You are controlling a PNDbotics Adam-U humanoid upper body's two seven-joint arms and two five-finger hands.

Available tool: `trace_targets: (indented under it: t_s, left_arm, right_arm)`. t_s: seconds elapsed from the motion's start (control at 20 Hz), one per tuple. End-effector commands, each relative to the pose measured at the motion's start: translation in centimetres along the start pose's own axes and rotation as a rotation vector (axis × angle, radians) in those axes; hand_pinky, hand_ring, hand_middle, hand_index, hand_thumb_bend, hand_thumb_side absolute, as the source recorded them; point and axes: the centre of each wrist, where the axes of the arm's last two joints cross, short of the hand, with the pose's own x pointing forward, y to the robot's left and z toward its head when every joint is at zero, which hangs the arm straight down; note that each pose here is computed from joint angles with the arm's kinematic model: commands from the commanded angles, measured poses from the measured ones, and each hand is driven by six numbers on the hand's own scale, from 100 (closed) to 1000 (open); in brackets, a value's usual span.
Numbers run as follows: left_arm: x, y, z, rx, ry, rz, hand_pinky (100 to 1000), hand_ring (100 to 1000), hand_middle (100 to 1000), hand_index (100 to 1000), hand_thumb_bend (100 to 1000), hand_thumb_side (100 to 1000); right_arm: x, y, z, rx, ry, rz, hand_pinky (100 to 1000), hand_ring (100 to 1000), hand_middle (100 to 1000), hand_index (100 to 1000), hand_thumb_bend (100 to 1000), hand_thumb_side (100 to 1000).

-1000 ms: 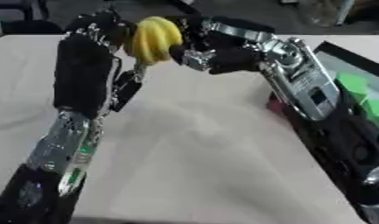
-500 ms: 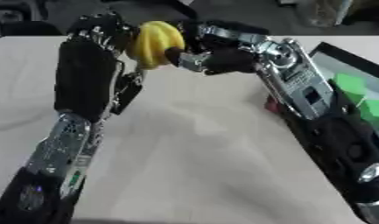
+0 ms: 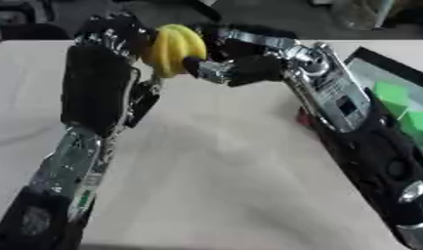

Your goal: Pick up the objects with one hand, pass them to the other hand, and then place them into the box on the other side of the table.

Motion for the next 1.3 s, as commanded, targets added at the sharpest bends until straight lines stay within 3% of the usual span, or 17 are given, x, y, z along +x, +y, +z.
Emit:
trace_targets:
  t_s: [0.05,0.25,0.55,0.6,0.75,0.85,0.95,1.0,1.1,1.3]
  left_arm:
    - [0.3,0.6,-0.9,0.044,-0.028,0.009,578,503,468,593,264,100]
    - [0.3,0.5,-0.8,0.055,-0.040,0.028,579,507,472,602,282,100]
    - [0.3,0.3,-0.7,0.064,-0.046,0.043,579,507,472,602,283,100]
    - [0.3,0.3,-0.7,0.064,-0.047,0.048,584,509,473,608,379,100]
    - [0.4,0.0,-0.4,0.049,-0.053,0.077,589,511,475,613,432,100]
    - [0.3,-0.2,-0.2,0.034,-0.052,0.083,596,516,480,619,482,100]
    - [0.2,-0.3,-0.1,0.017,-0.050,0.078,609,526,490,628,550,100]
    - [0.2,-0.4,-0.1,0.010,-0.050,0.073,613,529,493,631,571,100]
    - [0.2,-0.4,0.0,-0.004,-0.051,0.062,628,547,511,646,655,100]
    - [0.2,-0.6,0.1,-0.034,-0.050,0.042,636,559,524,655,693,100]
  right_arm:
    - [0.6,-0.4,-0.3,-0.013,-0.007,0.000,1000,1000,947,1000,100,406]
    - [0.1,-0.5,-0.3,-0.045,0.016,-0.048,1000,1000,818,968,100,317]
    - [0.1,-0.4,-0.4,-0.062,0.023,-0.086,1000,1000,811,960,100,317]
    - [0.0,-0.4,-0.4,-0.068,0.026,-0.099,970,918,684,804,100,295]
    - [-0.6,-0.3,-0.5,-0.085,0.030,-0.172,973,920,683,783,100,271]
    - [-0.6,-0.3,-0.5,-0.077,0.022,-0.212,976,935,735,766,100,260]
    - [-0.6,-0.3,-0.5,-0.070,0.016,-0.250,978,940,772,696,100,259]
    - [-0.6,-0.3,-0.5,-0.068,0.013,-0.269,979,938,759,675,100,261]
    - [-0.8,-0.4,-0.4,-0.068,0.019,-0.313,978,915,633,547,100,256]
    - [-0.9,-0.5,-0.4,-0.059,0.026,-0.391,977,884,546,490,100,270]
